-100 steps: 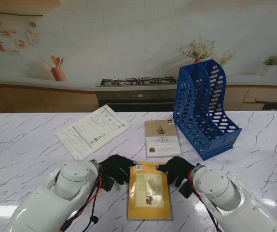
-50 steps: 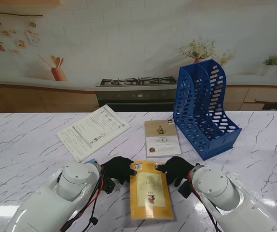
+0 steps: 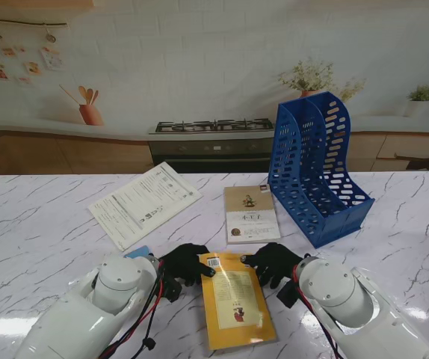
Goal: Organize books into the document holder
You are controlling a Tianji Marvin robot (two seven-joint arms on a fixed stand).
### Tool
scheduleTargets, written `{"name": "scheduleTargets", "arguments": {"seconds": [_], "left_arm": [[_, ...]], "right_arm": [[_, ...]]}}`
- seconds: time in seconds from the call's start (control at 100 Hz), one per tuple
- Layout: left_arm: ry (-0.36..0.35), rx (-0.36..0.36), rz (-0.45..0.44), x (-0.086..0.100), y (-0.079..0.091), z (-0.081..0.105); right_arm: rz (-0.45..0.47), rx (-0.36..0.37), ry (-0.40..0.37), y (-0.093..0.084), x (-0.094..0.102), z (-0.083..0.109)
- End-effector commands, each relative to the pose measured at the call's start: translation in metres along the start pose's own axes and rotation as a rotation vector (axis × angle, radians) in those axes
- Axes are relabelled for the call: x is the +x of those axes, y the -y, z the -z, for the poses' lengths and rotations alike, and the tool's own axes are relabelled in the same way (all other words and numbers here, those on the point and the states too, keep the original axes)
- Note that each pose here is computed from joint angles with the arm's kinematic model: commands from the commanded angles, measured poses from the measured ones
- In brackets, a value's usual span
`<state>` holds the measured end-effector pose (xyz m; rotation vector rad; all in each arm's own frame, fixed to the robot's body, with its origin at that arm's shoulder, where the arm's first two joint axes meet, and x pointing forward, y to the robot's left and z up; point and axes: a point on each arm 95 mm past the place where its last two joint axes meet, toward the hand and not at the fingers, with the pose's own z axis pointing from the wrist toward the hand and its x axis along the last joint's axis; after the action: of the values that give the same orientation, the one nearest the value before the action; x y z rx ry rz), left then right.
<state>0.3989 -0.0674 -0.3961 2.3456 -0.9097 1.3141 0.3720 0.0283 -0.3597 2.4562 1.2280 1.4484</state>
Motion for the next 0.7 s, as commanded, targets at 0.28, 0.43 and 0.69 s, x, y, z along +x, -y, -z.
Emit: {"name": "scheduleTargets", "arguments": {"seconds": [0.28,0.43,0.69], "left_arm": [[-0.167,-0.035,-0.052,0.031,-0.011,0.015],[-0.226,-0.023,-0.093,0.047,-0.011,0.027],[-0.316,-0.001,-0.182,0.074,-0.007,0.043]], "right_arm": [[0.089,-0.102,-0.042,-0.007,0.01,0.027],[0.125,-0.183,-0.09,-0.022,0.023,0.04],[0.155,-0.308,-0.158,-0.043,0.045,0.068]]}}
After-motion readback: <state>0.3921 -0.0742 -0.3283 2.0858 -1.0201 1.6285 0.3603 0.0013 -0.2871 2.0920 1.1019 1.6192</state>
